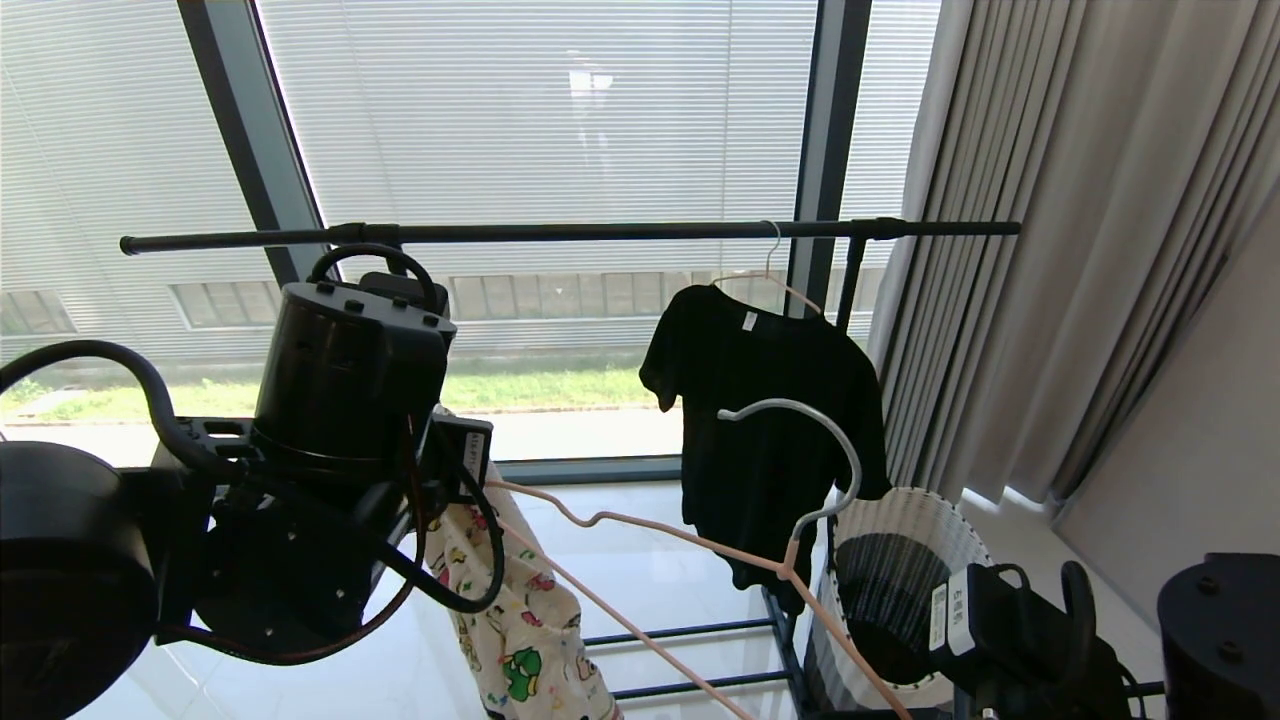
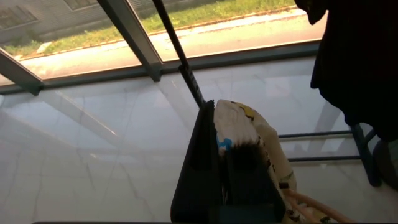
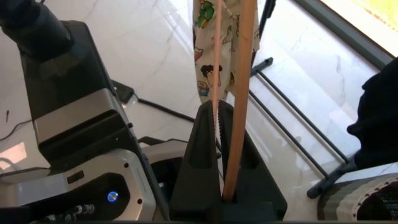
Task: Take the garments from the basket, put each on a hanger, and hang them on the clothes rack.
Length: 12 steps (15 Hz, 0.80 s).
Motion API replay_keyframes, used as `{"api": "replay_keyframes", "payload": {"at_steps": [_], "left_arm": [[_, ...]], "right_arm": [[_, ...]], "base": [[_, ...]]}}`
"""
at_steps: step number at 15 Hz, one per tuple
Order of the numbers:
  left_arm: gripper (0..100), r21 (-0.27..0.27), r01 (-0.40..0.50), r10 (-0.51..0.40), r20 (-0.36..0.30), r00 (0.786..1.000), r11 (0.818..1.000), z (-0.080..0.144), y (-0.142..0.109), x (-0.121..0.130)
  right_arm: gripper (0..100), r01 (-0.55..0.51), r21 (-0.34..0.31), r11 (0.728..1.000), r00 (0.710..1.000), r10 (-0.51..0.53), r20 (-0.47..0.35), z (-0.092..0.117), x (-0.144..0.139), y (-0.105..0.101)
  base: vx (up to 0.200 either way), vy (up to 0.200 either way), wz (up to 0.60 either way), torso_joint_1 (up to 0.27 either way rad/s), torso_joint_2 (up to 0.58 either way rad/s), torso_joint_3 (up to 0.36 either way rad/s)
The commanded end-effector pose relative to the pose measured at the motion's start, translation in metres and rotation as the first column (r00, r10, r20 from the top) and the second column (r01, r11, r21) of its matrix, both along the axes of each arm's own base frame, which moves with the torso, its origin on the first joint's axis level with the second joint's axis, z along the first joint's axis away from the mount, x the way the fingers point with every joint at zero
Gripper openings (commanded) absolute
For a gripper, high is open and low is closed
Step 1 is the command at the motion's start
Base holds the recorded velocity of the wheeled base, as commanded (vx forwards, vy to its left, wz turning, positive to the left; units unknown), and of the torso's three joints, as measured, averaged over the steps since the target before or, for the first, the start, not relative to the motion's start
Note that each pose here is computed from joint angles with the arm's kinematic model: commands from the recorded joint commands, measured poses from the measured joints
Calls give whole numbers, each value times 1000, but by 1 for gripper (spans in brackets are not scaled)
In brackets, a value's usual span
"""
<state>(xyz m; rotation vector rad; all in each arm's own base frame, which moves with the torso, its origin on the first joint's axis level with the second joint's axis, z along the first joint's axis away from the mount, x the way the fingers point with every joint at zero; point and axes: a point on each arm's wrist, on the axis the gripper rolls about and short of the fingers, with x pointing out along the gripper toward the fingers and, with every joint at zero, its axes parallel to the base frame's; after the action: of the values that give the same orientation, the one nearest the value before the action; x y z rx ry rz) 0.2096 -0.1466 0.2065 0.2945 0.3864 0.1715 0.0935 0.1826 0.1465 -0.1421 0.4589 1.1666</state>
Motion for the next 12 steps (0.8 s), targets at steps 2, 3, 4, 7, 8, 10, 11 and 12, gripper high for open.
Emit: {"api": "replay_keyframes", "payload": {"at_steps": [2,3,4,7,8,10,11,12], "left_arm": [[0,0,-36,36,1,999,999,0,7,5],[0,0,-51,51,1,999,999,0,11,7],[0,0,-53,53,1,999,999,0,11,7],[0,1,-43,43,0,999,999,0,9,6],[0,1,-37,37,0,999,999,0,8,5],[0,-3,-35,35,2,999,999,0,8,4],[0,-4,-35,35,5,999,999,1,8,4],[0,-5,-35,35,6,999,999,2,8,3]], "right_arm": [[0,-3,2,1000,1000,3,3,1,0,0],[0,-5,5,1000,1000,5,4,1,-1,0],[0,-5,5,1000,1000,5,4,1,-1,0],[0,-18,4,1000,1000,18,2,2,-1,5],[0,-19,-4,1000,1000,19,-2,0,0,7],[0,-17,-20,1000,1000,17,-12,-4,1,11],[0,-17,-14,1000,1000,17,-9,-4,3,13],[0,-17,-5,1000,1000,17,-4,-4,4,16]], "base": [[0,0,0,0,0,0],[0,0,0,0,0,0],[0,0,0,0,0,0],[0,0,0,0,0,0],[0,0,0,0,0,0],[0,0,0,0,0,0],[0,0,0,0,0,0],[0,0,0,0,0,0]]}}
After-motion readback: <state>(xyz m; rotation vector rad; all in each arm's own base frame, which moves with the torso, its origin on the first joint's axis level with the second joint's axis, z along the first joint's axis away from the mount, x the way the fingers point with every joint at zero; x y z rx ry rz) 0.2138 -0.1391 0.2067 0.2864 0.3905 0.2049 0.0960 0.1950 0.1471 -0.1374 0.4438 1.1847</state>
